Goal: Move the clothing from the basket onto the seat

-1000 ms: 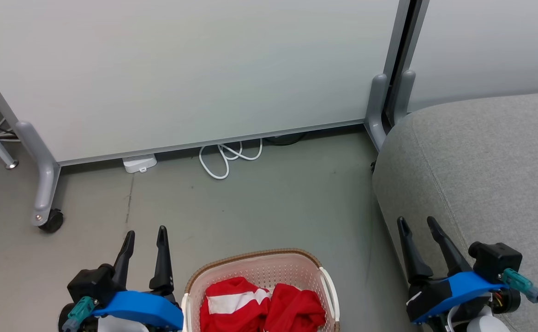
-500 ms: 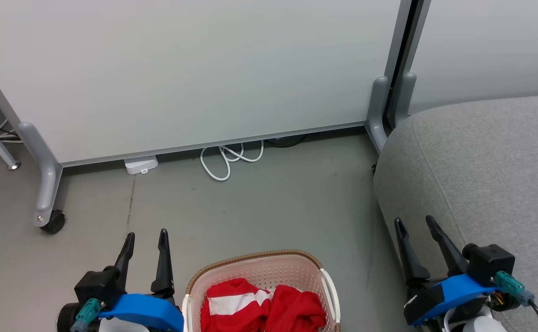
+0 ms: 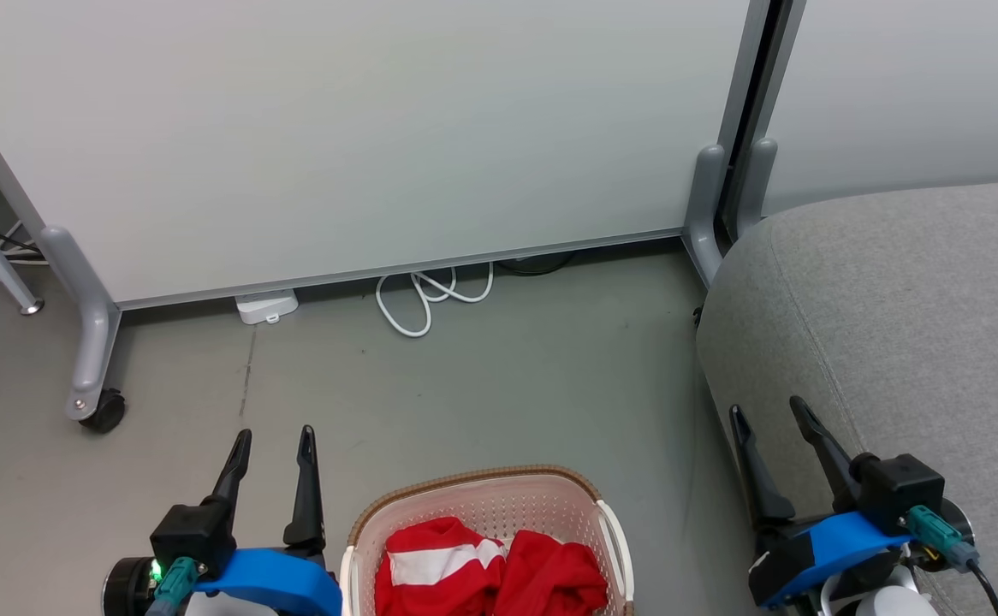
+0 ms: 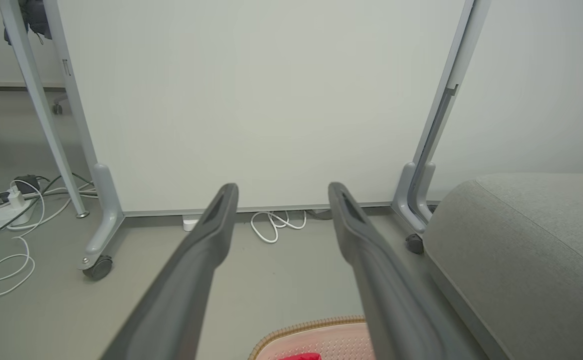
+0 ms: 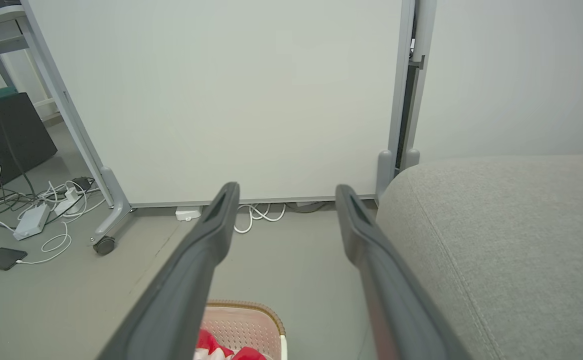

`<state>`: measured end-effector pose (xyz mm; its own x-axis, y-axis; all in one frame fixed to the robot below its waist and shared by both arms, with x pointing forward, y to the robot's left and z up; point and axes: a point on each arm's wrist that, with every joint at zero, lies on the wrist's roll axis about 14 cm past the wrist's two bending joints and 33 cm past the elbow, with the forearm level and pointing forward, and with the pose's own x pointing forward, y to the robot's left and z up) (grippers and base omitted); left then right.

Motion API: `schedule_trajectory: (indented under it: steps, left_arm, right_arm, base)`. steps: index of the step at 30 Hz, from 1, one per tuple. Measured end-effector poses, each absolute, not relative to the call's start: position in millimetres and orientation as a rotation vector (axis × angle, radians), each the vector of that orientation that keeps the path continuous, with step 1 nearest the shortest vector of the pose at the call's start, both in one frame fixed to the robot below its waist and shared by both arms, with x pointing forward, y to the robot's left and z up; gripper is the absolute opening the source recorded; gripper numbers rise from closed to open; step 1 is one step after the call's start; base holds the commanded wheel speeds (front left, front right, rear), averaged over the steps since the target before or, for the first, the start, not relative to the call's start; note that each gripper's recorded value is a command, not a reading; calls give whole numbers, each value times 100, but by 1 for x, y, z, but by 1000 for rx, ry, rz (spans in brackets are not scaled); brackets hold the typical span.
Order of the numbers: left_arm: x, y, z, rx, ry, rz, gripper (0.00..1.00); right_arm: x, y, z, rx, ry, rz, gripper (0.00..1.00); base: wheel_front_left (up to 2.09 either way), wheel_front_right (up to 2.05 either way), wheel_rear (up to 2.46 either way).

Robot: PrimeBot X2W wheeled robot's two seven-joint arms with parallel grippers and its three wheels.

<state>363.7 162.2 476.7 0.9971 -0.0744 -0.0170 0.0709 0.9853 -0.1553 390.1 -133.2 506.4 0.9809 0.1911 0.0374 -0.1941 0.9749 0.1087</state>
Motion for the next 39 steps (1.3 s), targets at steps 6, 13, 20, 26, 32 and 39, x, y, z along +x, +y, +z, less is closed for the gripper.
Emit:
schedule_trajectory:
  steps: [6, 13, 20, 26, 32, 39]
  left_arm:
    - [364, 161, 478, -138, 17, -81, 100]
    - [364, 160, 478, -141, 18, -82, 100]
    - [364, 158, 477, -145, 20, -86, 100]
    - [365, 152, 473, -143, 35, -105, 100]
    - [368, 143, 461, -134, 73, -132, 100]
    - [379, 132, 428, -110, 179, -171, 100]
  right_arm:
    - [390, -132, 508, 88, -35, 200, 100]
    - [389, -133, 509, 90, -39, 199, 100]
    - [388, -133, 509, 93, -41, 199, 100]
    - [386, -133, 508, 96, -37, 198, 100]
    - [384, -136, 506, 100, -30, 190, 100]
    - [393, -140, 501, 97, -16, 181, 100]
  base:
    - [0, 0, 0]
    - [0, 0, 0]
    - [0, 0, 0]
    - [0, 0, 0]
    - [0, 0, 0]
    - [0, 0, 0]
